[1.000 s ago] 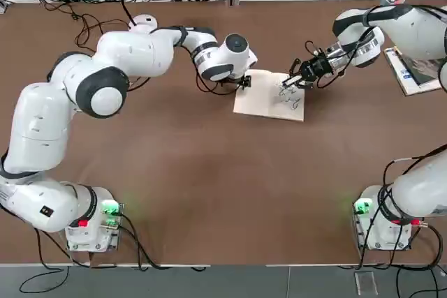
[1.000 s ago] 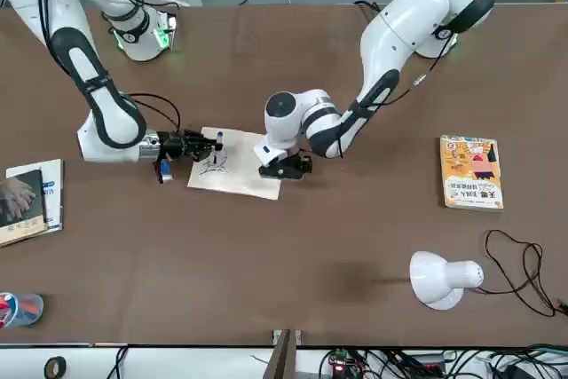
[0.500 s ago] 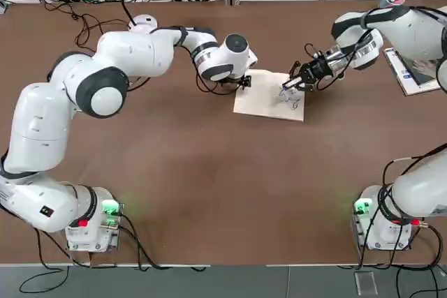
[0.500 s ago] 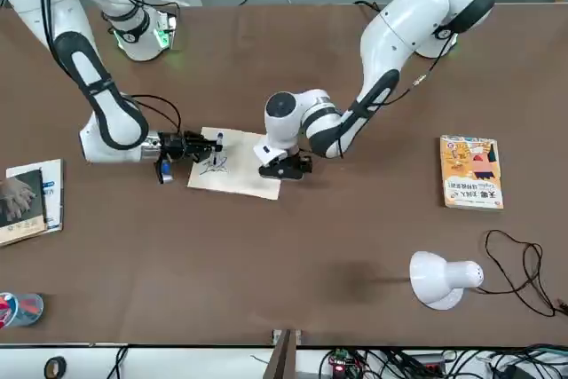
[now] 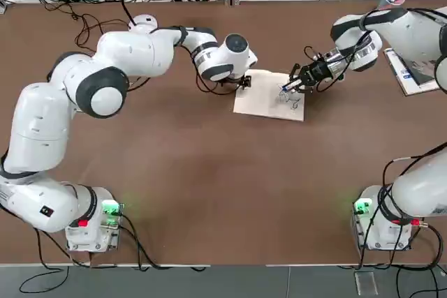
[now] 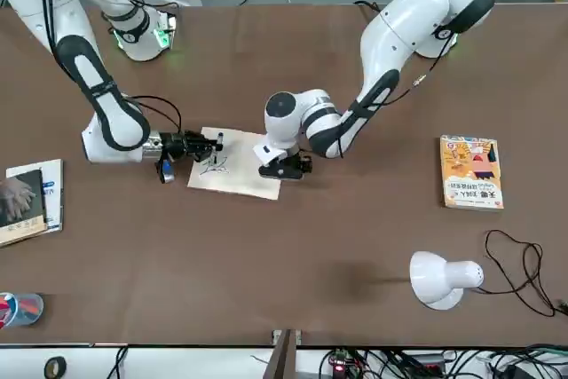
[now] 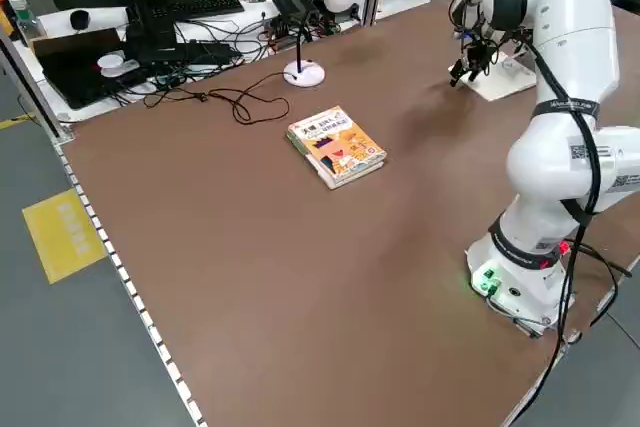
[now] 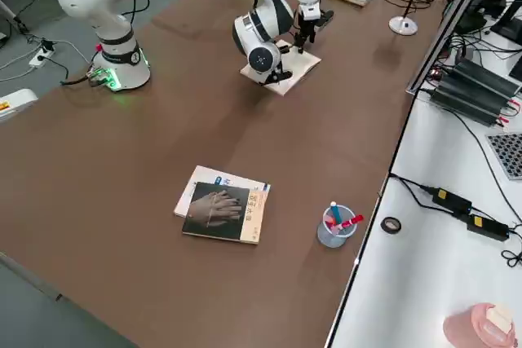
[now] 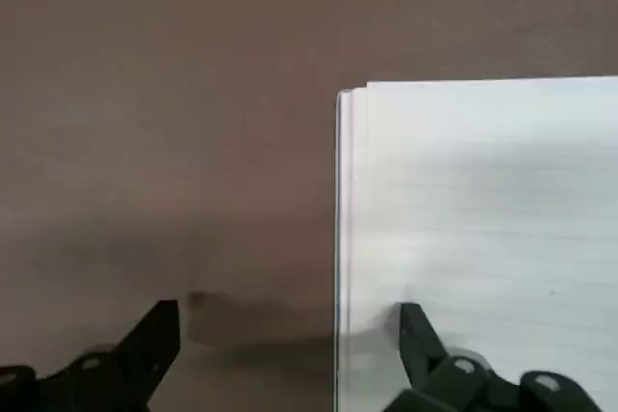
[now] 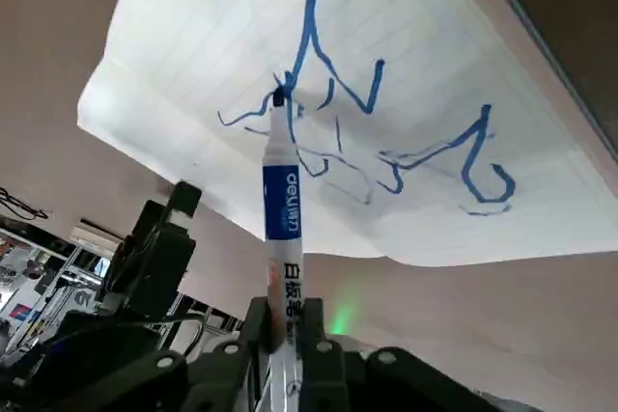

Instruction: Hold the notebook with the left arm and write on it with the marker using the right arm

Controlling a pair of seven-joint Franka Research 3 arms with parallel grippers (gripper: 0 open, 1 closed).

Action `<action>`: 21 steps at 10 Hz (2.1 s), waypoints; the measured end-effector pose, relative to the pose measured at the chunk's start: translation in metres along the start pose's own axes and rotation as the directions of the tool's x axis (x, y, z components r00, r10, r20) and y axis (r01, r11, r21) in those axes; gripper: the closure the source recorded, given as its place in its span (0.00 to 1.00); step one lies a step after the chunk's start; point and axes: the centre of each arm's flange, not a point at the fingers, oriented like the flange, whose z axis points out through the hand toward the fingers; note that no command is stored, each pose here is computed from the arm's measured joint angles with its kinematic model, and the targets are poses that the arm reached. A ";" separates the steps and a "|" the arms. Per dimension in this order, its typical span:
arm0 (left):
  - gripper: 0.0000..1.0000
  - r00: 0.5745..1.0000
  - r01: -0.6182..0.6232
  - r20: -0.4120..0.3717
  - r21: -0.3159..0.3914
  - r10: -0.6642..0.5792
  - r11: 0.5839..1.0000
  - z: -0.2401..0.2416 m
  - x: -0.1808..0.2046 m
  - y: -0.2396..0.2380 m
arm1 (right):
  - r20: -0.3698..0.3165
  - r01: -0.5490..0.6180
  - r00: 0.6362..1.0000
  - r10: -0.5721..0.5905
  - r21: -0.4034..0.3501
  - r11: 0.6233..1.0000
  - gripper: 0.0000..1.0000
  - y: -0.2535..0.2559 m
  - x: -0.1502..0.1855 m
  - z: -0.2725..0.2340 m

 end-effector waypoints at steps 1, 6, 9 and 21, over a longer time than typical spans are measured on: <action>0.00 1.000 0.000 0.000 0.000 0.000 1.000 0.000 0.000 0.000 | -0.002 0.004 1.000 -0.004 -0.001 1.000 0.82 0.001 0.001 0.001; 0.00 1.000 0.000 0.000 0.000 0.000 1.000 0.000 0.000 0.000 | -0.006 0.025 1.000 -0.025 -0.009 1.000 0.82 0.004 0.002 0.005; 0.00 1.000 0.000 0.000 0.000 0.000 1.000 0.000 0.000 0.000 | -0.008 0.030 1.000 -0.030 -0.015 0.999 0.82 0.003 0.000 0.009; 0.00 1.000 0.000 0.000 0.000 0.000 1.000 0.000 0.000 0.000 | -0.012 0.030 0.999 -0.030 -0.011 0.999 0.82 0.000 -0.004 0.016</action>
